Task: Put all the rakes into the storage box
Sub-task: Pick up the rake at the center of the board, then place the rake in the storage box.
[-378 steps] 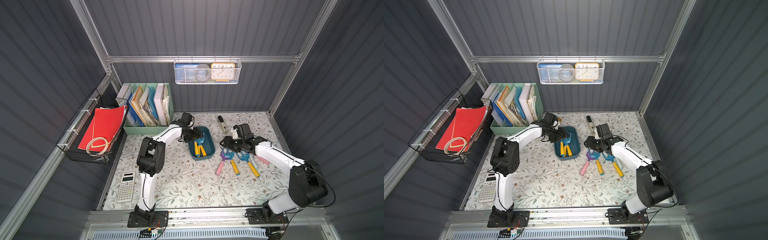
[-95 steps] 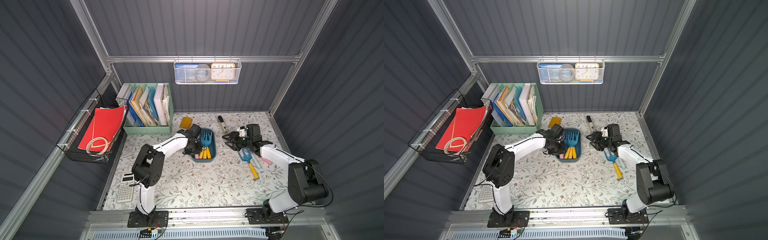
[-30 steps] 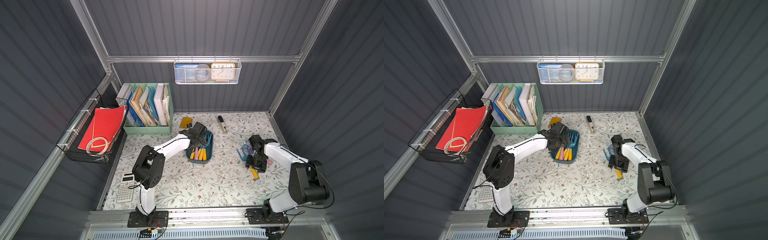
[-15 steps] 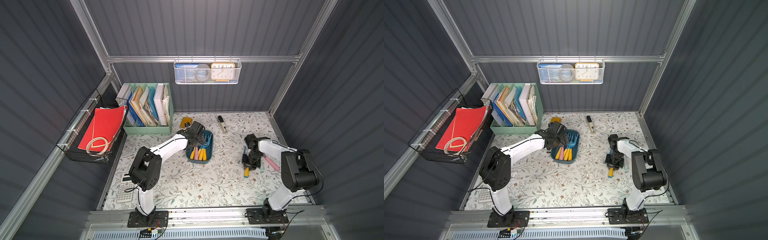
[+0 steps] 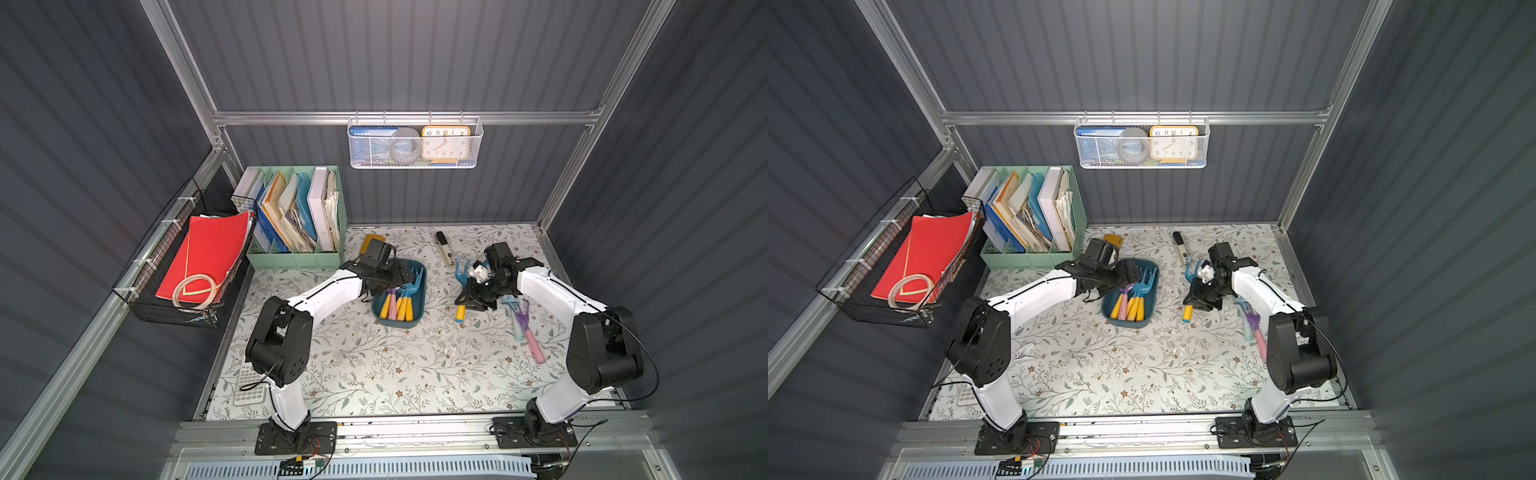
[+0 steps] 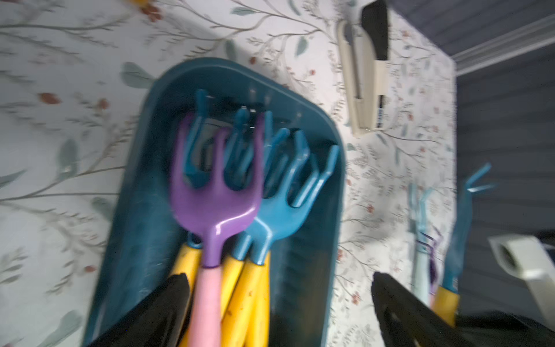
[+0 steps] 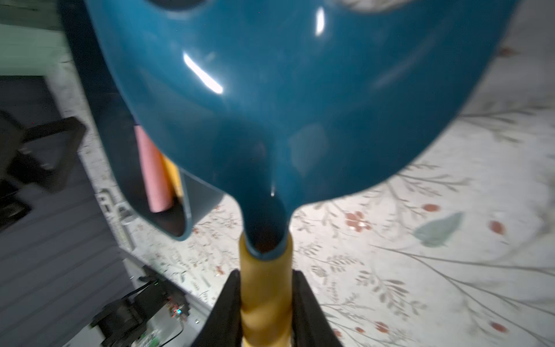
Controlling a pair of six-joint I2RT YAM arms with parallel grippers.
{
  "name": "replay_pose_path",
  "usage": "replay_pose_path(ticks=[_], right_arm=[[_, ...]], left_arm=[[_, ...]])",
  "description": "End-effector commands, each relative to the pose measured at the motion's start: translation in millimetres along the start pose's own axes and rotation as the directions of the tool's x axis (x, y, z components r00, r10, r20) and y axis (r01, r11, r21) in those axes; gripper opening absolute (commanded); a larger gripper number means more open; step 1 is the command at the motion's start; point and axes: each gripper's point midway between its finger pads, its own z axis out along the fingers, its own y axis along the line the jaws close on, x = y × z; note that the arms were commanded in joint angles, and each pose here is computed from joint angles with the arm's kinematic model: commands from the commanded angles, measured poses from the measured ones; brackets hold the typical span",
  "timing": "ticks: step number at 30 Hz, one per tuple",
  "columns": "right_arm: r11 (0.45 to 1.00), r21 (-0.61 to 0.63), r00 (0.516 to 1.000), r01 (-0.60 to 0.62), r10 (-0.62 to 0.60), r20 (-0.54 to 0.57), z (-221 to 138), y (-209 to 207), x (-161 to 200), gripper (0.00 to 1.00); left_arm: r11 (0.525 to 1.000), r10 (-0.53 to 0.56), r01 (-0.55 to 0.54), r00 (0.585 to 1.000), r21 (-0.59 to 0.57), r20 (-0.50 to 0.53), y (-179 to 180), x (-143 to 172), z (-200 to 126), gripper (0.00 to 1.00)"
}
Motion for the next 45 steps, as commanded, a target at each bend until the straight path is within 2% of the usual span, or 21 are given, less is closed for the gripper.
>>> replay_pose_path(ticks=[1, 5, 8, 10, 17, 23, 27, 30, 35, 38, 45], right_arm=[[0.946, -0.31, 0.995, 0.096, -0.102, -0.002, -12, 58, 2, 0.15], [0.865, -0.486, 0.988, 0.129, -0.157, -0.016, -26, 91, 4, 0.16], [0.827, -0.548, 0.984, 0.122, -0.174, -0.043, -30, 104, 7, 0.16], [0.829, -0.546, 0.983, 0.121, -0.176, -0.049, -29, 106, 9, 0.16], [0.84, -0.531, 0.979, 0.111, -0.186, -0.089, -19, 107, 14, 0.15], [0.818, -0.553, 0.965, 0.161, -0.248, -0.086, -19, 120, 21, 0.16], [0.83, -0.54, 0.964, 0.137, -0.238, -0.121, -15, 118, 26, 0.15], [0.832, -0.537, 0.963, 0.136, -0.239, -0.125, -14, 118, 26, 0.15], [0.848, -0.515, 0.966, 0.125, -0.223, -0.134, -9, 113, 24, 0.15], [0.862, -0.495, 0.967, 0.11, -0.207, -0.146, -5, 109, 23, 0.16], [0.88, -0.458, 0.97, 0.123, -0.204, -0.133, -6, 106, 22, 0.17]], left_arm=[[0.927, 0.092, -0.066, 0.994, 0.369, -0.055, -58, 5, -17, 1.0], [0.84, 0.149, -0.068, 0.983, 0.538, -0.109, -80, 19, -26, 1.0], [0.785, 0.183, -0.056, 0.973, 0.617, -0.144, -91, 28, -33, 1.0], [0.761, 0.194, -0.049, 0.969, 0.647, -0.154, -95, 31, -36, 0.99], [0.738, 0.195, -0.02, 0.963, 0.674, -0.185, -99, 34, -33, 0.96], [0.72, 0.212, 0.005, 0.951, 0.694, -0.227, -109, 38, -16, 0.94], [0.701, 0.21, 0.027, 0.947, 0.712, -0.242, -117, 35, -5, 0.92], [0.696, 0.204, 0.035, 0.948, 0.717, -0.244, -120, 31, -1, 0.78], [0.689, 0.203, 0.05, 0.944, 0.723, -0.259, -120, 35, -2, 0.45], [0.678, 0.199, 0.068, 0.942, 0.732, -0.272, -121, 36, -4, 0.32], [0.674, 0.175, 0.114, 0.935, 0.729, -0.308, -120, 41, -5, 0.15]])
